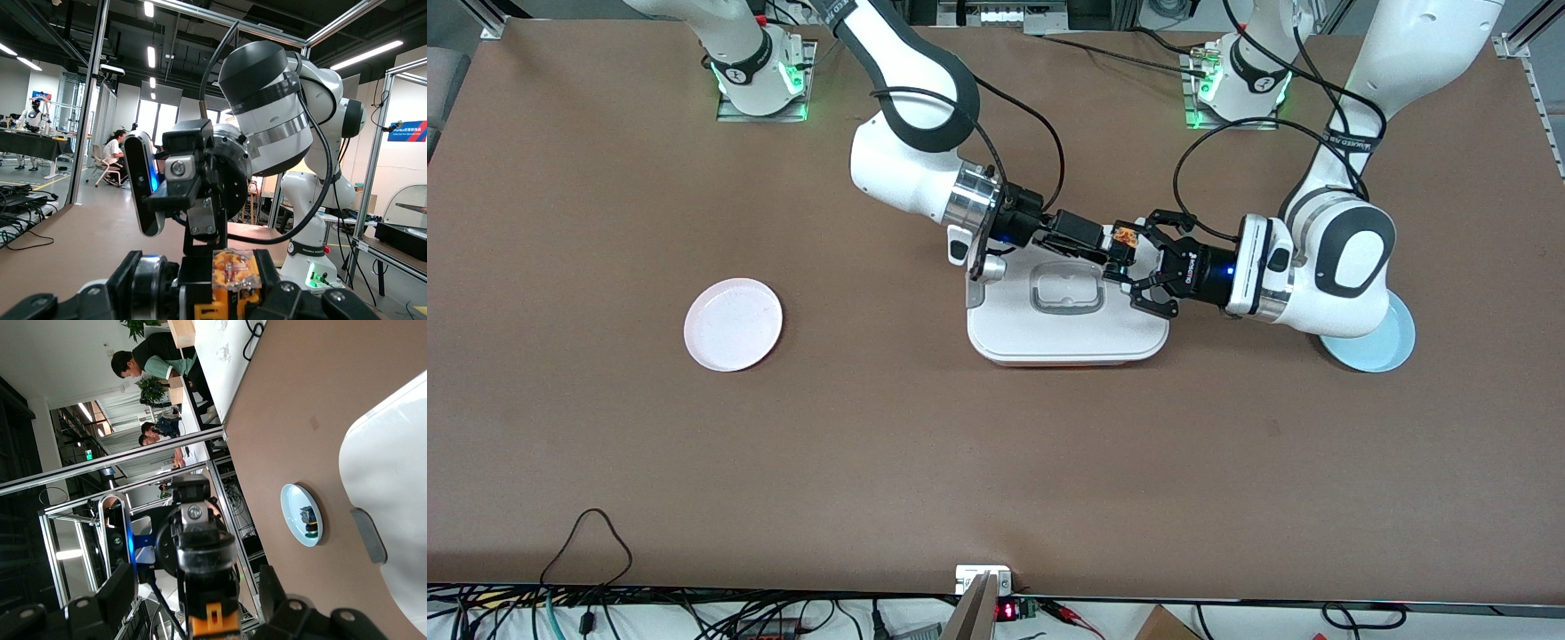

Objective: Transfer orange switch to right arm and place
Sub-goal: 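Grasp the switch with the right gripper and open the left gripper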

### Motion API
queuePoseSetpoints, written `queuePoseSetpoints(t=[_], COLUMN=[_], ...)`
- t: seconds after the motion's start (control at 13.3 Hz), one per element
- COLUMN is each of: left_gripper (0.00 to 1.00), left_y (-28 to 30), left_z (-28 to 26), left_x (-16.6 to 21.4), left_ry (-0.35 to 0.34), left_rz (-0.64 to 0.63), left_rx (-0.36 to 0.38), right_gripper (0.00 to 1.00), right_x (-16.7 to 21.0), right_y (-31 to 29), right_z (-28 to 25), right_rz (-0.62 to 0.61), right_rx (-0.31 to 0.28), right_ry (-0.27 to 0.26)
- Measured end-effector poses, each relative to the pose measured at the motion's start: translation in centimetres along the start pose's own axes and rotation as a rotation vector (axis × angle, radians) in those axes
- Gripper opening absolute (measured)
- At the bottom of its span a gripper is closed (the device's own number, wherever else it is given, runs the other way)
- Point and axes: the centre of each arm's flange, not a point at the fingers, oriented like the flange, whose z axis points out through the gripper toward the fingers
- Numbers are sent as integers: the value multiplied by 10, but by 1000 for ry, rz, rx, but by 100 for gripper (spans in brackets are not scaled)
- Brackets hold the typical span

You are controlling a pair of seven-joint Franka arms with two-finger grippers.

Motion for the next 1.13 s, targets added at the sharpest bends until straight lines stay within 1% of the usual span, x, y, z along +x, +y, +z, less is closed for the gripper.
queuePoseSetpoints(t=[0.15, 0.23, 0.38, 0.45, 0.53, 0.9, 0.98, 1.05, 1.13], left_gripper=[72, 72, 72, 72, 72, 72, 78, 89, 97], left_y=[0, 0, 0, 0, -1, -1, -1, -1, -1], left_z=[5, 6, 5, 5, 5, 5, 5, 4, 3], left_x=[0, 0, 1, 1, 2, 2, 2, 2, 2], left_ry=[5, 5, 11, 12, 14, 15, 14, 13, 13], left_rz=[0, 0, 1, 1, 0, 1, 1, 1, 1], left_rx=[-4, -5, 0, 0, 2, 2, 3, 5, 7], right_gripper=[68, 67, 44, 44, 38, 38, 38, 38, 38], right_x=[1, 2, 3, 3, 3, 3, 3, 4, 6], right_y=[-1, 0, 3, 3, 3, 3, 2, 0, -2], right_z=[4, 5, 6, 6, 6, 6, 6, 5, 4], right_rz=[-3, -3, -2, -2, -5, -9, -10, -12, -15], right_rx=[4, 4, 0, 0, -1, -1, 0, 3, 7], right_ry=[0, 0, 3, 4, 4, 4, 5, 7, 11])
